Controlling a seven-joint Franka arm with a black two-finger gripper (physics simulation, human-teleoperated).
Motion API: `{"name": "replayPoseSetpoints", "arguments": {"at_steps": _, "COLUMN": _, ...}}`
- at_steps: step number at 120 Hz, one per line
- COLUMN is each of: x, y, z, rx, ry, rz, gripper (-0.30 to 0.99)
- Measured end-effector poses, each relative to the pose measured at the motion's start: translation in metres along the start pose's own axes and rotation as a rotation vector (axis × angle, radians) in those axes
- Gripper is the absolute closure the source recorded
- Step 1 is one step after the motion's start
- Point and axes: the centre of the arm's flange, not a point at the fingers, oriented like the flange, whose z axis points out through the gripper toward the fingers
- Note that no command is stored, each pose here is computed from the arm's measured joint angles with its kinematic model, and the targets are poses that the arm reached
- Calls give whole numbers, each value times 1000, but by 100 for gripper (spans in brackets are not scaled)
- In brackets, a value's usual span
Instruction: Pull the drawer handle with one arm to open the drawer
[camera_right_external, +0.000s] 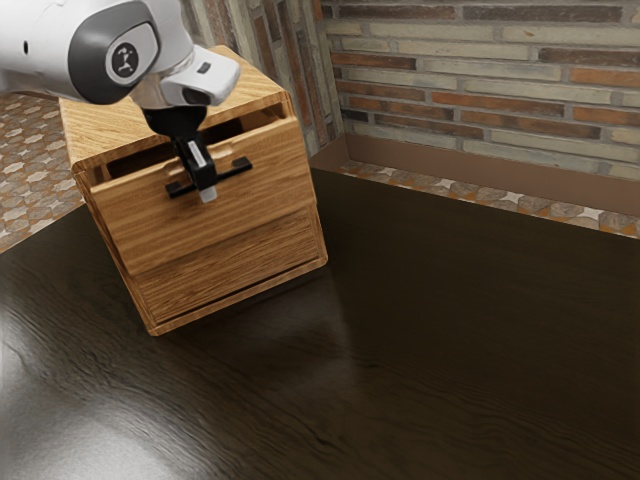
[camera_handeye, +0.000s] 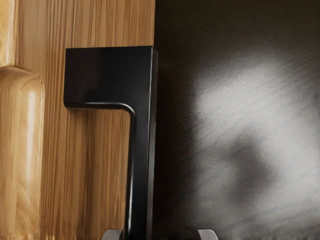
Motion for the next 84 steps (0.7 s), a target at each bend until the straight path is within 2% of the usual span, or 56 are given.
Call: {"name": "replayPoseSetpoints", "arguments": {"at_steps": 84, "x": 1, "y": 47, "z": -8, "rx": -25, "ry": 8, "rz": 29, "gripper": 61}}
